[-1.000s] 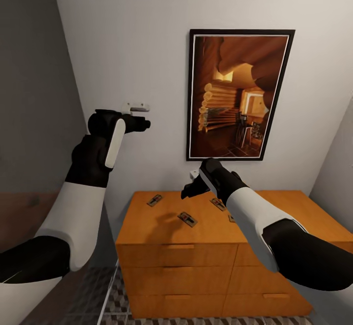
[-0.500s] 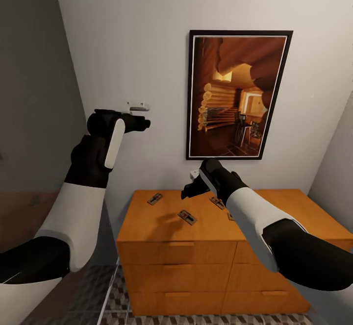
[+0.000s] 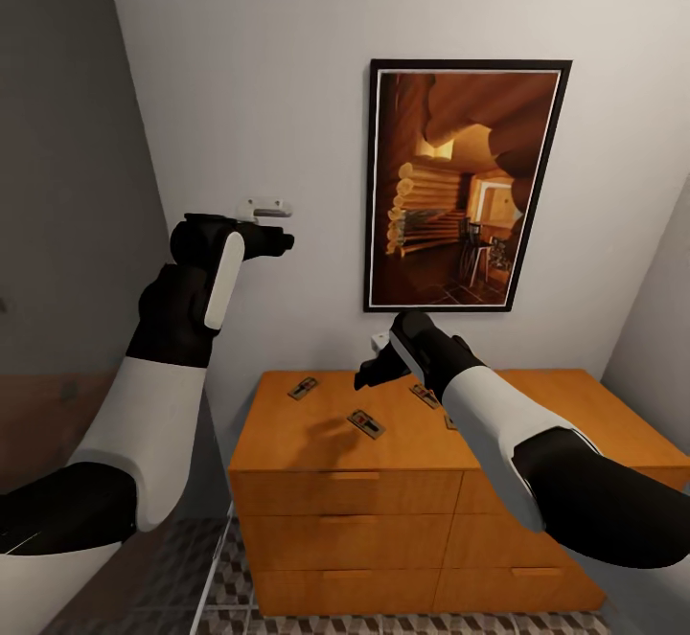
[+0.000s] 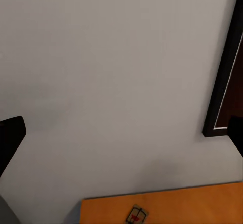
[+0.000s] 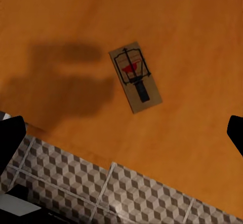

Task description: Take the four mousetraps from the cabinet in the bathroom and place them on the bathroom floor. Make sure all four end up on the same floor surface, and ensure that at least two of them are either under or directly next to the same bathroom sink.

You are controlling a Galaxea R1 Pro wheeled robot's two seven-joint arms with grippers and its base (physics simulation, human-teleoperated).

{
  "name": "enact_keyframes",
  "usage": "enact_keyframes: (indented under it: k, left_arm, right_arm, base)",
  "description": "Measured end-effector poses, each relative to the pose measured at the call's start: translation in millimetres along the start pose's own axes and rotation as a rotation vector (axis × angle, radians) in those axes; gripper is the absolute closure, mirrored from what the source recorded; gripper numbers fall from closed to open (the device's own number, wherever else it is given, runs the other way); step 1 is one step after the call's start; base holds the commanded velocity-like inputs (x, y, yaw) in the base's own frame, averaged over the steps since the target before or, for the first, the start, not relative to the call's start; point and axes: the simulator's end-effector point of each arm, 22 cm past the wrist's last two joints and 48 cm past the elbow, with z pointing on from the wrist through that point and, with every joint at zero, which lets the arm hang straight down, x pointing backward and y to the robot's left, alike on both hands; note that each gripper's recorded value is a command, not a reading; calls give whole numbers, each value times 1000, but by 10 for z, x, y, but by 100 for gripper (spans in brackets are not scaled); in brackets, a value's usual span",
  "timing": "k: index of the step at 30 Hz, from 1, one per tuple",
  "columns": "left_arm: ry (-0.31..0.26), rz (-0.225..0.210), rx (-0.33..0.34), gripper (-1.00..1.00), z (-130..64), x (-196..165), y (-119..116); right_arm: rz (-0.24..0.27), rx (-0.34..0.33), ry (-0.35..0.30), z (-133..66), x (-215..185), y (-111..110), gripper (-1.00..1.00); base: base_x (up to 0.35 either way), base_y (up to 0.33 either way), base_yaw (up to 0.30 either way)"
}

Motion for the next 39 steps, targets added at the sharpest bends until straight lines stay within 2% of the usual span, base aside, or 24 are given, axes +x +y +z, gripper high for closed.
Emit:
enact_keyframes:
  k: [28,39]
  left_arm:
    - [-1,0,0,-100,-3,-5,-2]
    - [-2,1,1,-100,-5,-7,-5]
  right_arm:
    - [-24,16,8,10,18,-7,-100]
    - [-34,25,-13,-92,-119,-31,-100]
  base:
    - [0,0,0]
    - [0,0,0]
